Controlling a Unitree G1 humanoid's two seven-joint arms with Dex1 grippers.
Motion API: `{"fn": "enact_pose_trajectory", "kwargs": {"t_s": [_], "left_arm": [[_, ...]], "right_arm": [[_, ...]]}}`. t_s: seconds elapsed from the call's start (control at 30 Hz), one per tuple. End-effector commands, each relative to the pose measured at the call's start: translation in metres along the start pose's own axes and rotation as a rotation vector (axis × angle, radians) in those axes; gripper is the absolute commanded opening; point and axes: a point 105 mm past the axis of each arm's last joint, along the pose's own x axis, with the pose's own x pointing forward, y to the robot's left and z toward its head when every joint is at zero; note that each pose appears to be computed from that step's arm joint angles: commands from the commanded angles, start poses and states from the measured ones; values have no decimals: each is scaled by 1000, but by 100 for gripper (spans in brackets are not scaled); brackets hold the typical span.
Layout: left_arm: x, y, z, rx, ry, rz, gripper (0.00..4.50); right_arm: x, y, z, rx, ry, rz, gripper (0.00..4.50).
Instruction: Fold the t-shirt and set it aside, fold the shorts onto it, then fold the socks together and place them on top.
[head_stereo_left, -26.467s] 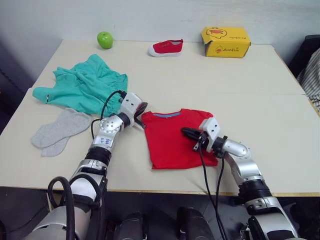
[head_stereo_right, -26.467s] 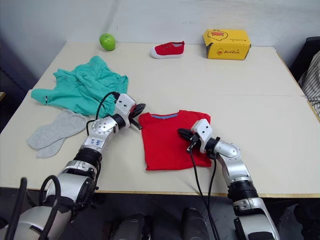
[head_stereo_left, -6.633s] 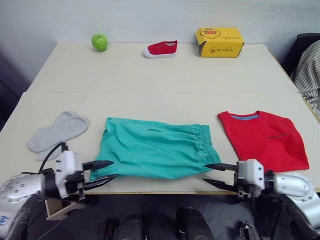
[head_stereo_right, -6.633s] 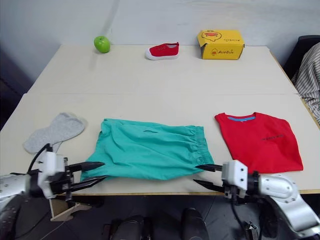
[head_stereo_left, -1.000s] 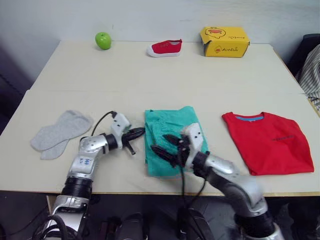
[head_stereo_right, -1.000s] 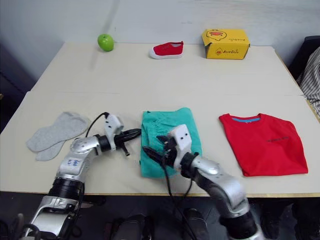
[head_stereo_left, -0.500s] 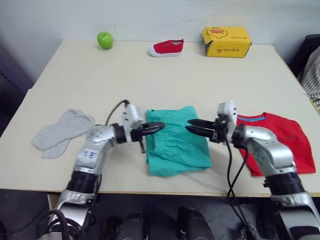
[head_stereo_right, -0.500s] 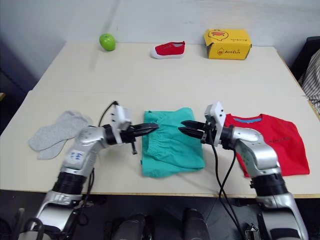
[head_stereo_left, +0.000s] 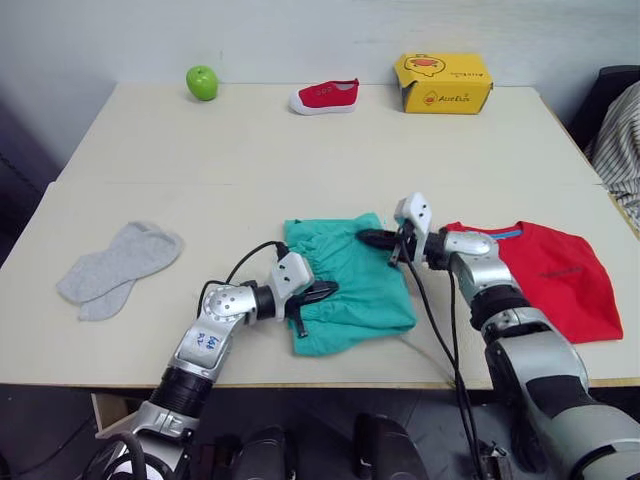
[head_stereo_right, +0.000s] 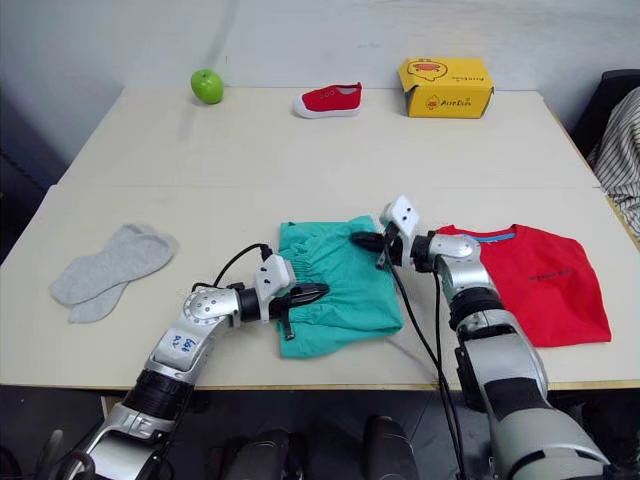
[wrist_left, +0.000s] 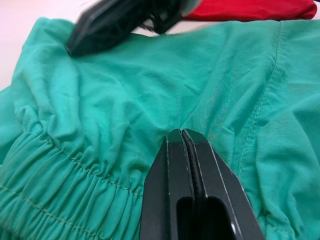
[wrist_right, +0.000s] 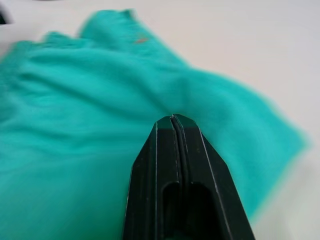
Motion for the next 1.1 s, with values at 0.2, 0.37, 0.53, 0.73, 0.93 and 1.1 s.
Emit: {"fn": "enact_pose_trajectory", "kwargs": {"t_s": [0.2,0.37,0.53,0.73,0.93,1.1], "left_arm": [[-6,36,38,-138,-128,71,0],[9,42,28,-112,-43,79,0],[21,45,5,-138,41,120,0],[20,49,-10,-162,107,133,0],[14,48,9,-101,-26,85,0],[6,47,19,-32,-100,50,0]], "right_arm": [[-24,26,15,-60,-182,150,2],[-35,78,-2,-76,-196,224,2],[-44,123,-16,-161,-151,308,2],[-71,143,9,-186,-127,392,2],[-100,118,19,284,-38,254,188],[-105,78,-3,689,135,62,357]]}}
